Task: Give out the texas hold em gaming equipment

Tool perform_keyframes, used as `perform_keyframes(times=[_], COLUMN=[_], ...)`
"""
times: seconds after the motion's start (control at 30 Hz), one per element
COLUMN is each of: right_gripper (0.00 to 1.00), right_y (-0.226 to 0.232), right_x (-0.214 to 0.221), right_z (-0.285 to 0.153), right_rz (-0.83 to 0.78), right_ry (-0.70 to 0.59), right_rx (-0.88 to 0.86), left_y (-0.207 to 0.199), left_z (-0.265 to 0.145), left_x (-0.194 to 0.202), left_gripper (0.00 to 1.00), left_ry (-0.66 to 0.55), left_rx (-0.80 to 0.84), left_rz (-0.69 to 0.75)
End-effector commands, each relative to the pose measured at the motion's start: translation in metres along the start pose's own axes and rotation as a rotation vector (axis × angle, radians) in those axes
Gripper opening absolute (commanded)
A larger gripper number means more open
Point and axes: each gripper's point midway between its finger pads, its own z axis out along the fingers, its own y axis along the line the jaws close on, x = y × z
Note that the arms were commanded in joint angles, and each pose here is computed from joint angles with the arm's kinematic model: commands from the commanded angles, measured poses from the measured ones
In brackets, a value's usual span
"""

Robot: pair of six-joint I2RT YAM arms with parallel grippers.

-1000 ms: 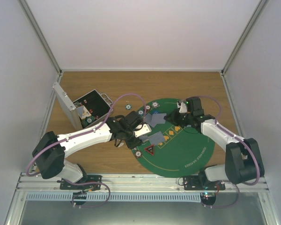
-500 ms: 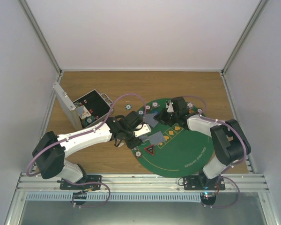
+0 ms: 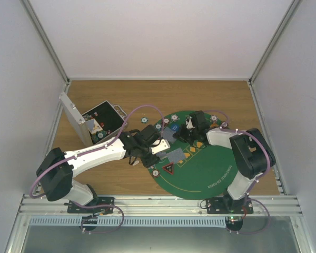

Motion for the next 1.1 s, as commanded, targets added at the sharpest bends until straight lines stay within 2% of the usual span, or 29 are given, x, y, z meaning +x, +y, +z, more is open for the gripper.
perform_keyframes(times=[0.0, 0.1, 0.27, 0.43, 0.57, 0.7, 0.77, 0.87, 1.07], right_gripper=[0.0, 0.01, 0.16, 0.4, 0.62, 0.77, 0.81, 0.84, 0.86], right_y=[-0.002, -0.005, -0.004, 0.009, 0.009, 0.02, 0.032, 0.048, 0.067], right_x=[0.001, 0.002, 0.0, -0.011, -0.019, -0.021, -0.014, 0.008, 0.058], right_z=[0.003, 0.003, 0.0, -0.019, -0.051, -0.085, -0.093, -0.094, -0.09], right_rz=[0.008, 0.012, 0.008, -0.067, -0.146, -0.273, -0.357, -0.451, -0.439], right_ry=[0.008, 0.011, 0.001, -0.062, -0.142, -0.186, -0.159, -0.046, 0.193], right_rx=[0.033, 0.047, 0.054, 0.067, 0.144, 0.144, 0.099, -0.004, -0.219], left_y=[0.001, 0.002, 0.002, 0.002, 0.003, 0.002, 0.001, 0.0, 0.0], left_z=[-0.005, -0.004, -0.004, -0.005, -0.006, -0.007, -0.006, -0.005, -0.007], left_x=[-0.006, -0.007, -0.007, -0.007, -0.007, -0.009, -0.01, -0.012, -0.011], left_gripper=[0.58, 0.58, 0.58, 0.58, 0.59, 0.58, 0.58, 0.59, 0.58], left_ry=[-0.041, -0.043, -0.043, -0.041, -0.044, -0.052, -0.055, -0.056, -0.06], left_rx=[-0.008, -0.008, -0.007, -0.01, -0.013, -0.006, 0.002, 0.008, 0.008], left_rz=[0.01, 0.009, 0.008, 0.01, 0.009, 0.009, 0.009, 0.011, 0.01])
